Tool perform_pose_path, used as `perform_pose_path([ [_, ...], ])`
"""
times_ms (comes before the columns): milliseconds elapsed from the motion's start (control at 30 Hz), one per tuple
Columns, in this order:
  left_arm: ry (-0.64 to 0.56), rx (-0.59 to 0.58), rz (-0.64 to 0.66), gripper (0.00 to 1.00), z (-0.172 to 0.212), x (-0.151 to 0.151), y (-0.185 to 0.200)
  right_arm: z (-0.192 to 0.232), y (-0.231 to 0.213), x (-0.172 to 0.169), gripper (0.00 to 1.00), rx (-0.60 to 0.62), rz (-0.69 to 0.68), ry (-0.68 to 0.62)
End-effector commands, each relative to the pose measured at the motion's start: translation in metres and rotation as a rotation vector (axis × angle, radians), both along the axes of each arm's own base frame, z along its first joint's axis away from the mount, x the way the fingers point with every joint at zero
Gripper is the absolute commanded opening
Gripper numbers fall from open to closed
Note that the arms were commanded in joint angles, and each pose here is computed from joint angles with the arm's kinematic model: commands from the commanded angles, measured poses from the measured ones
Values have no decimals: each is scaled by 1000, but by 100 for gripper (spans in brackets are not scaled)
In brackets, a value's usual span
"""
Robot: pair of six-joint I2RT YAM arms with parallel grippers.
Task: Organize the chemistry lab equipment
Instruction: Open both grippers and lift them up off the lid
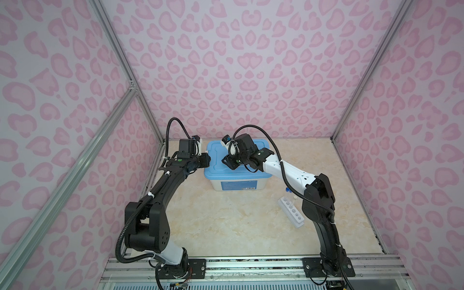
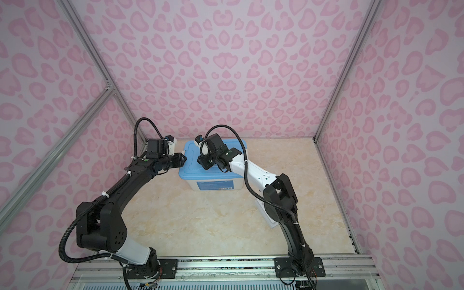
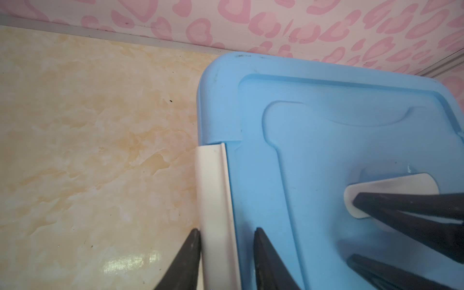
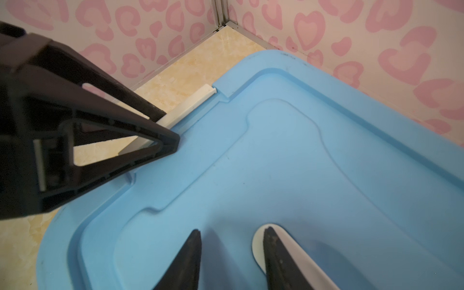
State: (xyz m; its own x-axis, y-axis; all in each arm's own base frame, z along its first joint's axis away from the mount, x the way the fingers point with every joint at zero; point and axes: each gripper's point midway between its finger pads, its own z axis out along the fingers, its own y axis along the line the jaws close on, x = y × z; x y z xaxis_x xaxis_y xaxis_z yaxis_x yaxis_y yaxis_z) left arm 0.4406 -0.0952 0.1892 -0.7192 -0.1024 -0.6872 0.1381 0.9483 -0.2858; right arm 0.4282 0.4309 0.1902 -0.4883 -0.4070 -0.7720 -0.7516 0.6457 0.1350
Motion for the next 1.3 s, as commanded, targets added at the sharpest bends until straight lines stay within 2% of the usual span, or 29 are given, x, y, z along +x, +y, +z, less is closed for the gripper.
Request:
perform_pose_path([
  [0,19,0,-34,37,-3,-3,-8,-46,-20,-22,42,-127,-13,157],
  [433,2,21,-34,38,3,-2,-11,-43,-21,-21,42,-117,-19,153],
  [700,-95,24,-53,55,51,-2,-11,-37,-22,-18,42,-97,-27,157],
  [867,-228,12,-29,64,105,-3,-8,1,-33,-7,43,-6,-60,151],
  [933,-291,21,-7,68,123,-8,-1,25,-45,-2,45,29,-81,107],
  [1067,-395,14,24,78,144,-20,14,80,-82,-1,60,19,-135,-17],
  [1100,-415,12,40,82,148,-22,19,93,-94,-2,64,10,-157,-52],
  [1167,-455,2,83,98,153,-28,32,115,-123,-1,68,1,-226,-135],
  [1267,-512,8,163,98,157,-38,53,138,-177,-2,75,16,-379,-276],
])
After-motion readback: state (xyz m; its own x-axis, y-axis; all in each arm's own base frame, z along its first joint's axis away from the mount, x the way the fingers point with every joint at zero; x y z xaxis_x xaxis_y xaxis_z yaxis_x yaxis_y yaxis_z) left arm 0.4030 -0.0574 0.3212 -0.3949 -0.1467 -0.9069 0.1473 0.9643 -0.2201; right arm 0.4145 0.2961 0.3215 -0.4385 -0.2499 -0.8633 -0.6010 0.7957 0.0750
